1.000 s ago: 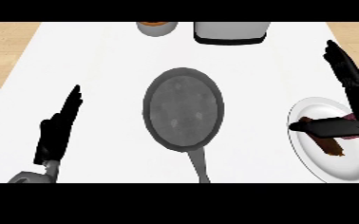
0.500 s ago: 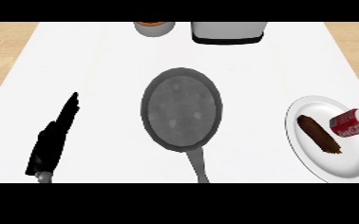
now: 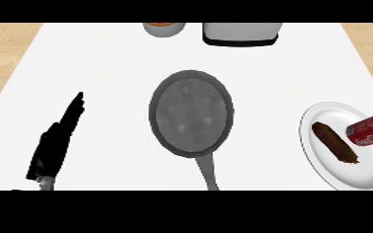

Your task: Pick the sweet potato from the plate and place it in the pan

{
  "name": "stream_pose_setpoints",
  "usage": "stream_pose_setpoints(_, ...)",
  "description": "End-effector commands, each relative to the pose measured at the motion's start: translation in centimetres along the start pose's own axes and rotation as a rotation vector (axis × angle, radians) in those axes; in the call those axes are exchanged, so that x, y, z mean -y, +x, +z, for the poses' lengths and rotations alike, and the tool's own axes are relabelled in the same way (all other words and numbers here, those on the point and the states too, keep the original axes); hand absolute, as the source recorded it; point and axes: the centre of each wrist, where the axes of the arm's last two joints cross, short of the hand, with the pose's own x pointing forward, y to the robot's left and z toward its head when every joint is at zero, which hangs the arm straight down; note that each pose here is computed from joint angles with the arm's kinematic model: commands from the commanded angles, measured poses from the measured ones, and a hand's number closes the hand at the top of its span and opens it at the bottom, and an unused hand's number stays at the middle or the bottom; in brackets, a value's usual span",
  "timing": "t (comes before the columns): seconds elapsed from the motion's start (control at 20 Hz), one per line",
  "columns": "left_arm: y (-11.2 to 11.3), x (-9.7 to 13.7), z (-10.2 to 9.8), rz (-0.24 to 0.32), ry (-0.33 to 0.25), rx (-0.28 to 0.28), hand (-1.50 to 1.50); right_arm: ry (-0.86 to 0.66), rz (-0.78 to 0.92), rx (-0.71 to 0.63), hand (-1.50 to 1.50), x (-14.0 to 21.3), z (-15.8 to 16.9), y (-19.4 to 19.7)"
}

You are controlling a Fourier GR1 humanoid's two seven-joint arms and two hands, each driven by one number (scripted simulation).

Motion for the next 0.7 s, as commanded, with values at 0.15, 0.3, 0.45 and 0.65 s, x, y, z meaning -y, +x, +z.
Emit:
stream_pose_setpoints(0.15, -0.5, -0.4, -0.5, -0.008, -0.006, -0.004, 0.0, 0.144, 0.131, -0.026, -1.5, -2.1, -2.5, 6.3)
stream_pose_setpoints(0.3, -0.4, -1.1, -0.5, -0.019, 0.012, 0.0, 0.0, 0.193, 0.146, -0.087, -1.5, -2.3, -2.0, 7.0)
stream_pose_setpoints(0.45, 0.1, 0.6, 0.3, -0.007, 0.011, -0.005, 0.0, 0.239, 0.162, -0.109, -1.5, -4.5, -2.7, 8.6)
stream_pose_setpoints(0.65, -0.5, 0.1, 2.4, -0.004, -0.027, 0.011, 0.0, 0.292, 0.23, -0.172, -1.5, -3.4, -4.4, 10.5)
